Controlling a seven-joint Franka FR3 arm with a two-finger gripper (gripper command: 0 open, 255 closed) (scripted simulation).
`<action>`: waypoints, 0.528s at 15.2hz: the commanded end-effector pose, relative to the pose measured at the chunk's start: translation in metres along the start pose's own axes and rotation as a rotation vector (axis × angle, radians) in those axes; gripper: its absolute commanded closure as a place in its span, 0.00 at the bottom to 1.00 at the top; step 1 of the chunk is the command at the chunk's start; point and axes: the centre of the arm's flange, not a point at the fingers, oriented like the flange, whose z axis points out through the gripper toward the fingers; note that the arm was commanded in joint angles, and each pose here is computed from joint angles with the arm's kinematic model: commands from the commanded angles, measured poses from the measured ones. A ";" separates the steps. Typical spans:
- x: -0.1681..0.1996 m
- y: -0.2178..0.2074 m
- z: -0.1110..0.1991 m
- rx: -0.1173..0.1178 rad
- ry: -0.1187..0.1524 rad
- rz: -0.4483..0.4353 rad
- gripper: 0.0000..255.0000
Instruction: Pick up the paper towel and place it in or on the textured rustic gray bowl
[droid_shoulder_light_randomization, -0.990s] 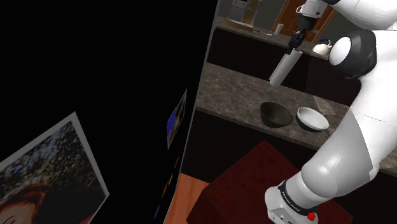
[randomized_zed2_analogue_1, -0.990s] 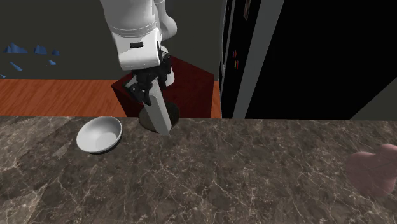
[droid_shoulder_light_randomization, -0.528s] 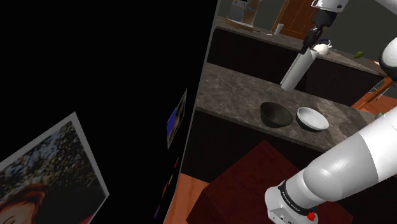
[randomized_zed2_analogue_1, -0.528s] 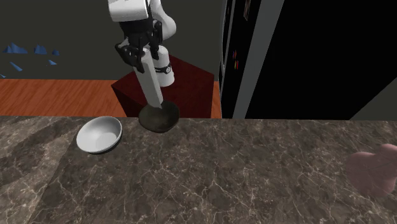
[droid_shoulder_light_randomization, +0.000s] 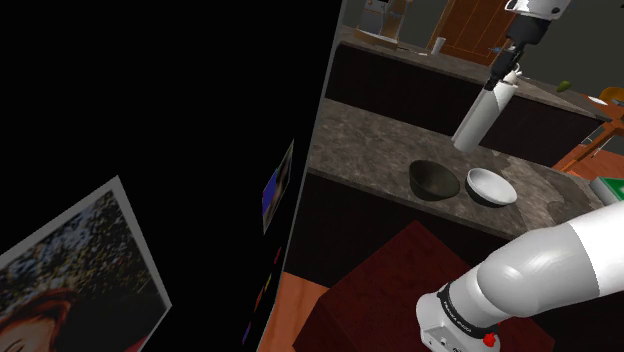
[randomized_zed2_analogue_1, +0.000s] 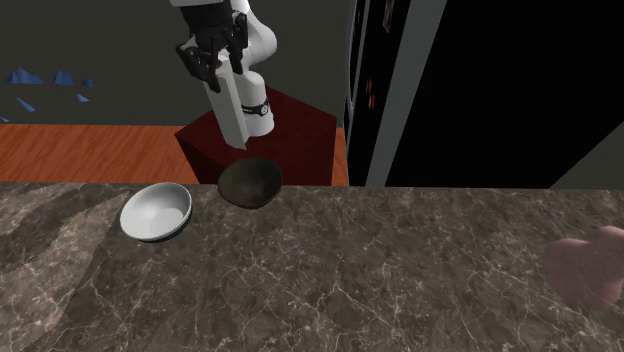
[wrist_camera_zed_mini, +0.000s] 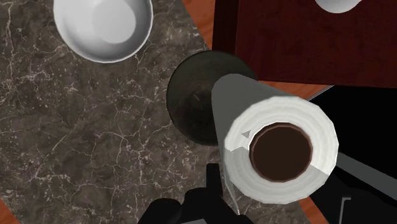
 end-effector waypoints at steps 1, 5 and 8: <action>0.001 -0.001 0.011 0.000 0.000 0.000 1.00; 0.003 0.001 0.032 0.000 0.000 0.000 1.00; 0.004 0.002 0.048 0.000 0.000 0.000 1.00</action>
